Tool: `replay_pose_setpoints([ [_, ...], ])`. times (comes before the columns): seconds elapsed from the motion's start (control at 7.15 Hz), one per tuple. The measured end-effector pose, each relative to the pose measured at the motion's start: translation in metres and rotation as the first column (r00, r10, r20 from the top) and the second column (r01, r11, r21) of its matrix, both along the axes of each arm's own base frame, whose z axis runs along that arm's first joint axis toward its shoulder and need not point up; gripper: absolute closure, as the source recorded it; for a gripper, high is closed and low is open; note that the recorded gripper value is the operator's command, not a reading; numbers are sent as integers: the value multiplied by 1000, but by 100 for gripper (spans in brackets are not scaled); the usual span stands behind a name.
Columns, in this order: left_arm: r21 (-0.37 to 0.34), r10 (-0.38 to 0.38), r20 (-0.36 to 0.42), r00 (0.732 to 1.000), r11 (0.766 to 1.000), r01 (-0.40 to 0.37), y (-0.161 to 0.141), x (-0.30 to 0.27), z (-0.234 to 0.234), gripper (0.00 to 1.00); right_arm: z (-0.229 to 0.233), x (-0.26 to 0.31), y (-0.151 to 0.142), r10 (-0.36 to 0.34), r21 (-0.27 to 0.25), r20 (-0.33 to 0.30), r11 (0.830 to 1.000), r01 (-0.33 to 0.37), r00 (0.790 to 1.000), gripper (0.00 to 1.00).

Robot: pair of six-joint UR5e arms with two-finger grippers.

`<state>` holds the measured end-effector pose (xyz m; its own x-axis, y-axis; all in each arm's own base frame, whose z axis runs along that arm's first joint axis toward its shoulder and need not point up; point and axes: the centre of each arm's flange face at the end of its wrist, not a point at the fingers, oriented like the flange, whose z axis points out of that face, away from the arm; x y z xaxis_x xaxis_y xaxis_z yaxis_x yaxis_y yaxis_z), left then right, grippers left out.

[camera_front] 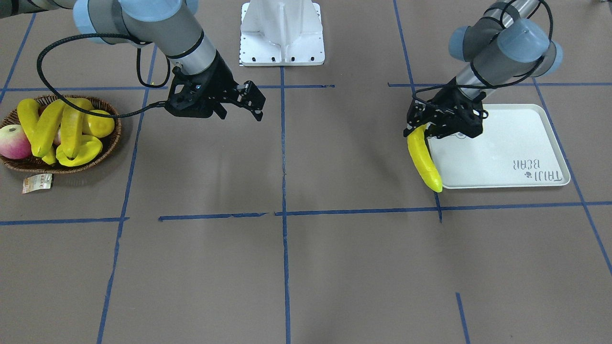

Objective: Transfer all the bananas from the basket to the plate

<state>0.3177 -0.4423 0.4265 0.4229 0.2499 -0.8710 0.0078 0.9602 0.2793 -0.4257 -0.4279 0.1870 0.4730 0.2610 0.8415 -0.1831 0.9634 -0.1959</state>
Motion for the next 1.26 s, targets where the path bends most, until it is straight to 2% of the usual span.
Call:
replay_pose_setpoints([
  [0.28,-37,-61,139,988,997,66,-14,-69,54,100,10,24,5,-45,35,-88,998,48,995,0],
  [0.56,-69,-93,271,958,991,116,-5,-146,119,100,16,29,7,-57,42,-108,997,62,992,0],
  [0.84,-87,-139,392,909,979,187,15,-184,170,100,17,29,9,-59,44,-111,997,65,992,0],
  [0.98,-84,-153,415,897,975,205,19,-189,183,100,17,28,9,-60,44,-112,997,65,992,0],
  [1.26,-79,-195,391,899,967,243,22,-190,194,98,16,28,10,-58,47,-112,997,64,992,0],
])
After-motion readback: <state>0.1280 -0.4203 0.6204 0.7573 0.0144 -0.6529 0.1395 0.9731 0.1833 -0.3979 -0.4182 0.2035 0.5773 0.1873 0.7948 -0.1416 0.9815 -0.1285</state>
